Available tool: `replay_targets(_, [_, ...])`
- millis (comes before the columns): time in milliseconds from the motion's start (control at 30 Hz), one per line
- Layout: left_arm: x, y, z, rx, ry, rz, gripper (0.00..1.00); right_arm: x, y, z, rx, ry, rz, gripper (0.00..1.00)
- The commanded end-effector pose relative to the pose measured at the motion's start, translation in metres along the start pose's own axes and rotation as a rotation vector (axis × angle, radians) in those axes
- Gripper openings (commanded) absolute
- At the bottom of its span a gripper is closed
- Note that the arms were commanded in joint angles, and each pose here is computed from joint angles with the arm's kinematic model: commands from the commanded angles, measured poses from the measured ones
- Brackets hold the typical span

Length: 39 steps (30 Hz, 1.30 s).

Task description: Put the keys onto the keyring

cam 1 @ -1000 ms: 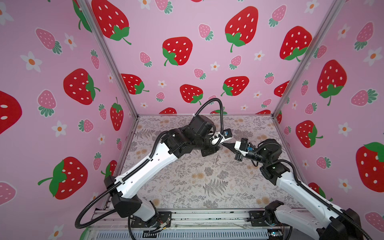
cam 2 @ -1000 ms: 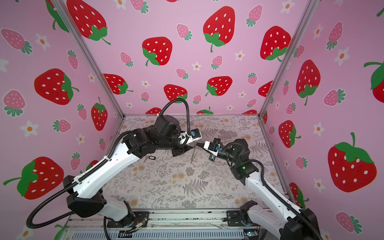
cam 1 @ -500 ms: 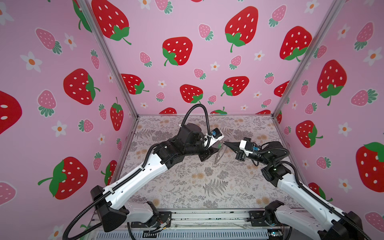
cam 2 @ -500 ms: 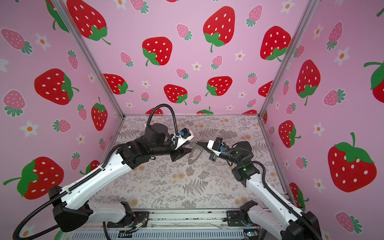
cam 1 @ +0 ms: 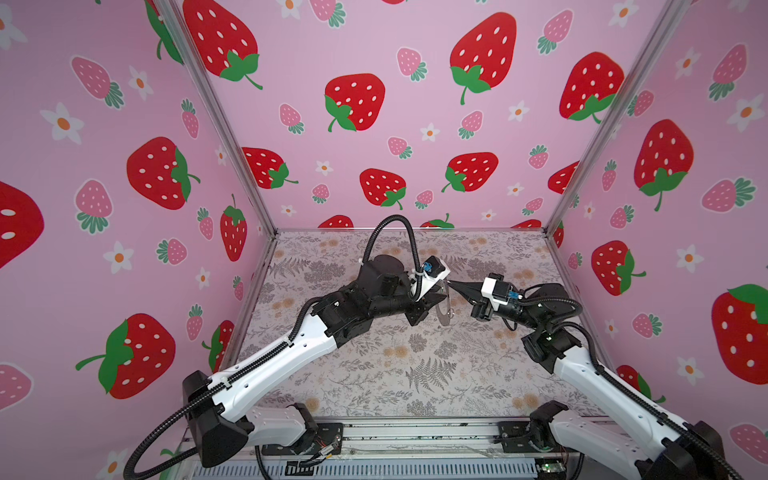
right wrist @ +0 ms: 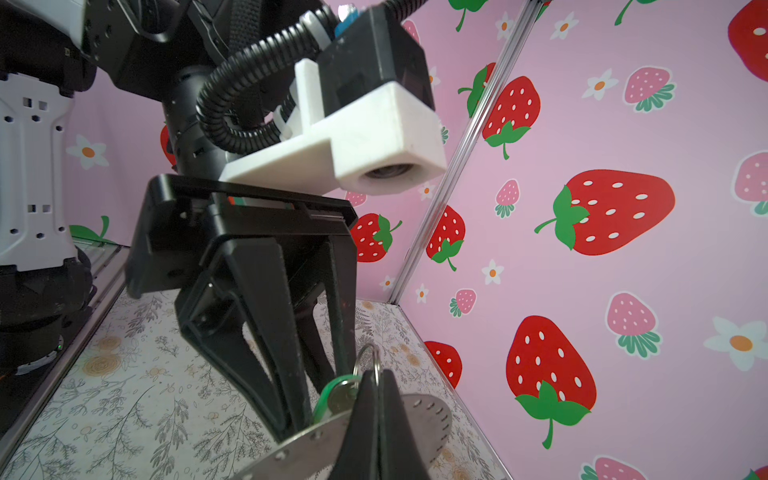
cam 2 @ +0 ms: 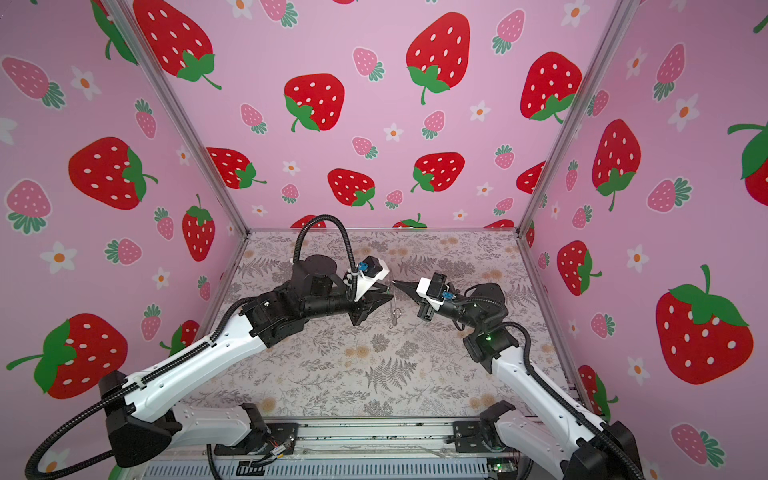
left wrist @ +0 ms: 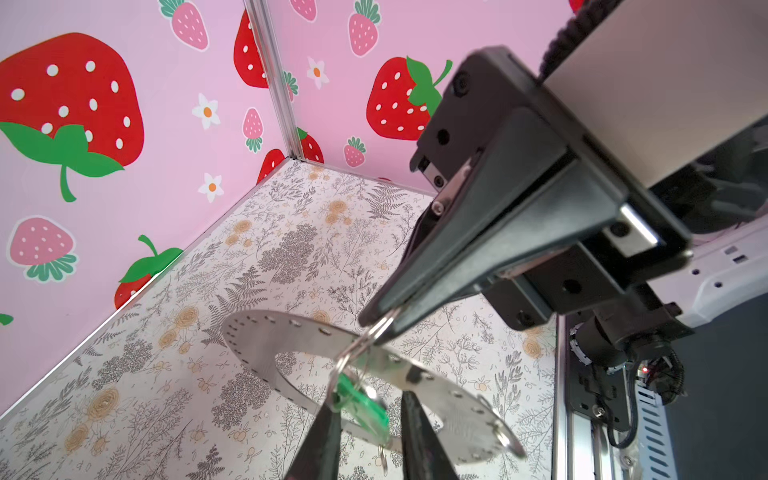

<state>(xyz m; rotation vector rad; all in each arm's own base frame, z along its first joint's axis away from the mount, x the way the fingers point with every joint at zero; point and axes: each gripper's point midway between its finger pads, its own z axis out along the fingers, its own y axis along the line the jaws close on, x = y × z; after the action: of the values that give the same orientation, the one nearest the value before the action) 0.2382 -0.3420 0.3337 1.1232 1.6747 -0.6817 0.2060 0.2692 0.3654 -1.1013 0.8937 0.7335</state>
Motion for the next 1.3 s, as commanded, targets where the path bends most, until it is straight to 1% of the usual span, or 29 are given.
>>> replay_targets(0, [-0.013, 0.003, -0.002, -0.037, -0.049, 0.0, 0.26, -0.014, -0.005, -0.004, 0.035, -0.052, -0.019, 0.0])
replay_targets(133, [-0.015, 0.003, 0.001, -0.05, -0.051, 0.003, 0.25, -0.014, -0.004, -0.003, 0.024, -0.052, -0.017, 0.0])
replay_targets(167, [-0.016, 0.003, 0.001, -0.056, -0.052, 0.009, 0.23, -0.013, -0.004, -0.002, 0.021, -0.05, -0.013, 0.0])
replay_targets(267, [-0.015, 0.001, 0.001, -0.056, -0.044, 0.029, 0.12, -0.011, -0.003, -0.003, 0.02, -0.053, -0.013, 0.0])
replay_targets(333, [-0.013, 0.006, 0.0, -0.088, -0.035, 0.03, 0.08, -0.01, -0.004, -0.003, 0.027, -0.052, -0.01, 0.0])
replay_targets(400, [-0.01, 0.006, 0.001, -0.094, -0.021, 0.038, 0.07, -0.011, -0.005, -0.002, 0.031, -0.054, -0.011, 0.0])
replay_targets(433, [-0.009, 0.006, 0.0, -0.097, -0.014, 0.043, 0.02, -0.012, -0.005, -0.002, 0.032, -0.058, -0.013, 0.0])
replay_targets(467, [-0.007, 0.005, 0.0, -0.095, -0.003, 0.053, 0.0, -0.014, -0.006, -0.002, 0.037, -0.064, -0.018, 0.0])
replay_targets(600, [-0.002, 0.003, 0.0, -0.085, 0.032, 0.074, 0.0, -0.016, -0.007, -0.004, 0.048, -0.076, -0.028, 0.0])
replay_targets(767, [0.002, -0.003, 0.001, -0.041, 0.062, 0.098, 0.0, -0.018, -0.005, -0.006, 0.049, -0.088, -0.04, 0.0])
replay_targets(833, [0.005, -0.012, 0.003, 0.012, 0.072, 0.102, 0.0, -0.02, -0.004, -0.006, 0.043, -0.097, -0.052, 0.0])
replay_targets(967, [0.008, -0.016, 0.004, 0.047, 0.103, 0.121, 0.0, -0.024, -0.001, -0.008, 0.036, -0.116, -0.064, 0.0])
replay_targets(1067, [0.008, -0.018, 0.004, 0.072, 0.107, 0.121, 0.0, -0.024, 0.0, -0.01, 0.035, -0.117, -0.072, 0.0])
replay_targets(1267, [0.006, -0.035, 0.005, 0.188, 0.098, 0.118, 0.0, -0.023, 0.003, -0.011, 0.023, -0.12, -0.072, 0.0])
